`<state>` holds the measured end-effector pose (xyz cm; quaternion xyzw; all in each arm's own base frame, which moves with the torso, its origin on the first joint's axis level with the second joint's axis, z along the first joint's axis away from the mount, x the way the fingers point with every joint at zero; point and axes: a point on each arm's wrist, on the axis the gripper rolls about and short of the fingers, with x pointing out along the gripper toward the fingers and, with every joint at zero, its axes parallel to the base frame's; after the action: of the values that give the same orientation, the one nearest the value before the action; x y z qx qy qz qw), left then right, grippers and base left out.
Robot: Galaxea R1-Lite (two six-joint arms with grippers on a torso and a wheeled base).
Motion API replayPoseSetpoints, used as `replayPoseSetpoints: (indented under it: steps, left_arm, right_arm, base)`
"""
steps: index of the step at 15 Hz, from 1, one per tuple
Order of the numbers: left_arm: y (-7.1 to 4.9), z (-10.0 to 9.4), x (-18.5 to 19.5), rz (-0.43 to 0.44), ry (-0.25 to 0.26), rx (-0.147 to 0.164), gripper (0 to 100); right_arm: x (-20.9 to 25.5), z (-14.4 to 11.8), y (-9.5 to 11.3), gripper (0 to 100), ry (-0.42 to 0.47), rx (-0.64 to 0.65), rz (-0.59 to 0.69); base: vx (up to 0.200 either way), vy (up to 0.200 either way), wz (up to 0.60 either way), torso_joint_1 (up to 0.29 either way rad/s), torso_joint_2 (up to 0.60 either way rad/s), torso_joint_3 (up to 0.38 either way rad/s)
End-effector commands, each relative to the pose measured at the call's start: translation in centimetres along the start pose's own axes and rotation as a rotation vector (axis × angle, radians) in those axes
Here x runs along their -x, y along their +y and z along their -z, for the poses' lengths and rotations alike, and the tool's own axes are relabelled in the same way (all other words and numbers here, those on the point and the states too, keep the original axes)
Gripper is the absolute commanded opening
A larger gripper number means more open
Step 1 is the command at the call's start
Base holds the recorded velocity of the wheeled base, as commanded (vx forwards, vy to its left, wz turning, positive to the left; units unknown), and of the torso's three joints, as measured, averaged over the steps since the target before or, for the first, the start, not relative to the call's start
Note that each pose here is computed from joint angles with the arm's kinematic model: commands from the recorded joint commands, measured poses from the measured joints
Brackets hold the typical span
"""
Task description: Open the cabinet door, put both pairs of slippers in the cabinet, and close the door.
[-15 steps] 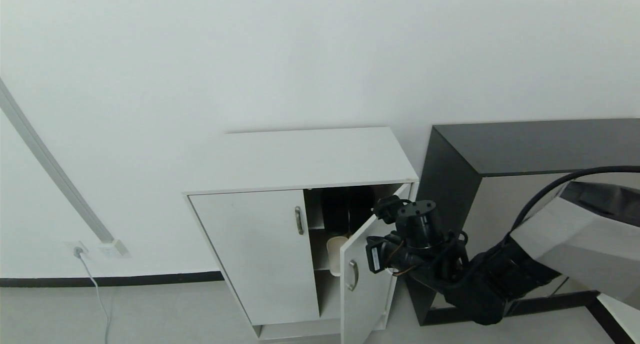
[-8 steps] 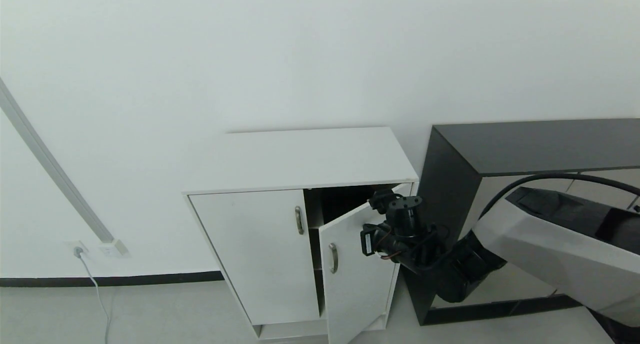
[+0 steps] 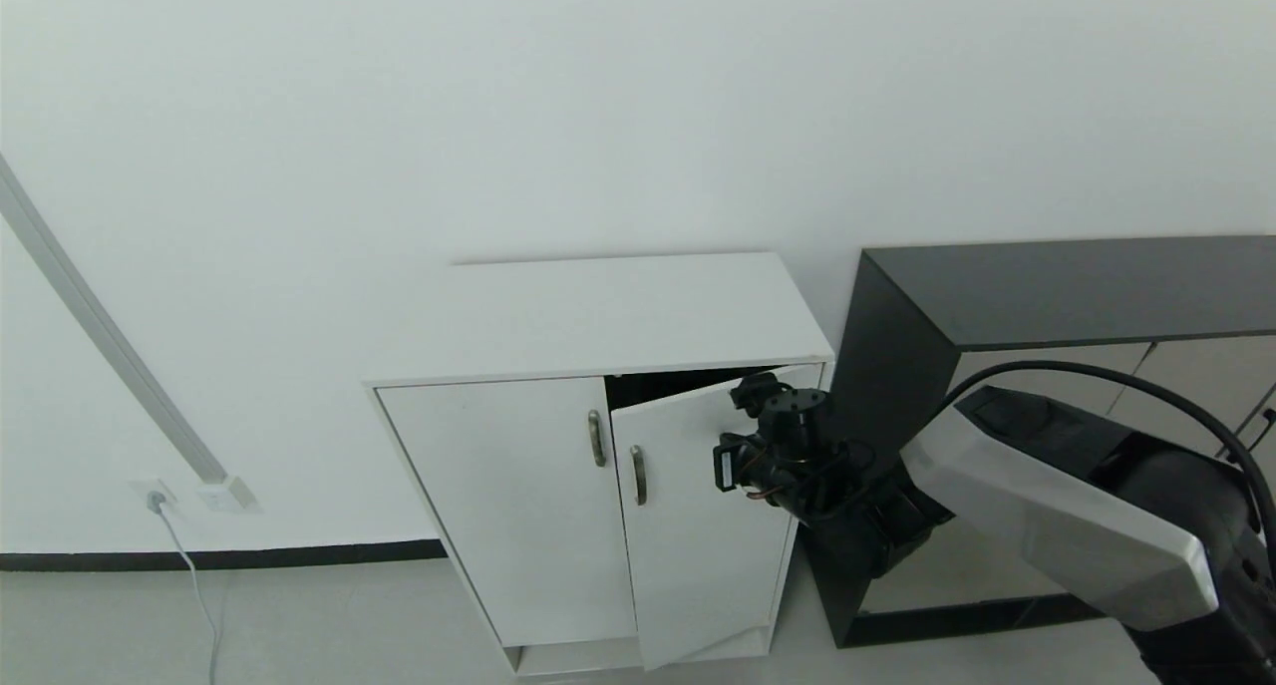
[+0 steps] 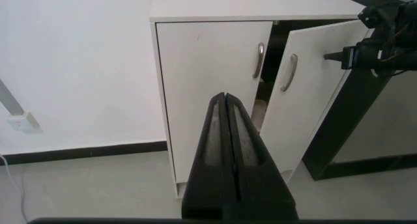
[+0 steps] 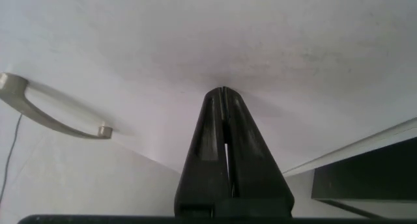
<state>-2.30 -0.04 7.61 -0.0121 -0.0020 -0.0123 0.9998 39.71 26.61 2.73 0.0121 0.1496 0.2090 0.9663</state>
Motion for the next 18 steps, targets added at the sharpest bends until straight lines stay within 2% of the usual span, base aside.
replayPoseSetpoints:
  steps: [1,9,18]
  left_arm:
    - [0.0,0.0,0.0,0.0,0.001,0.0,0]
    - [0.0,0.0,0.0,0.0,0.001,0.0,0]
    - [0.0,0.0,0.0,0.0,0.001,0.0,0]
  right_arm:
    - [-0.6,0.7,-0.3,0,0.007,-0.001,0.008]
    - [-2.5,0.3,-2.2,0,-0.036,-0.014,0.044]
    - [-2.9,0.0,-2.3,0,-0.035,-0.014,0.047]
  base:
    - [0.0,0.0,0.0,0.0,0.0,0.0]
    - [0.0,0.0,0.0,0.0,0.0,0.0]
    - [0.0,0.0,0.0,0.0,0.0,0.0]
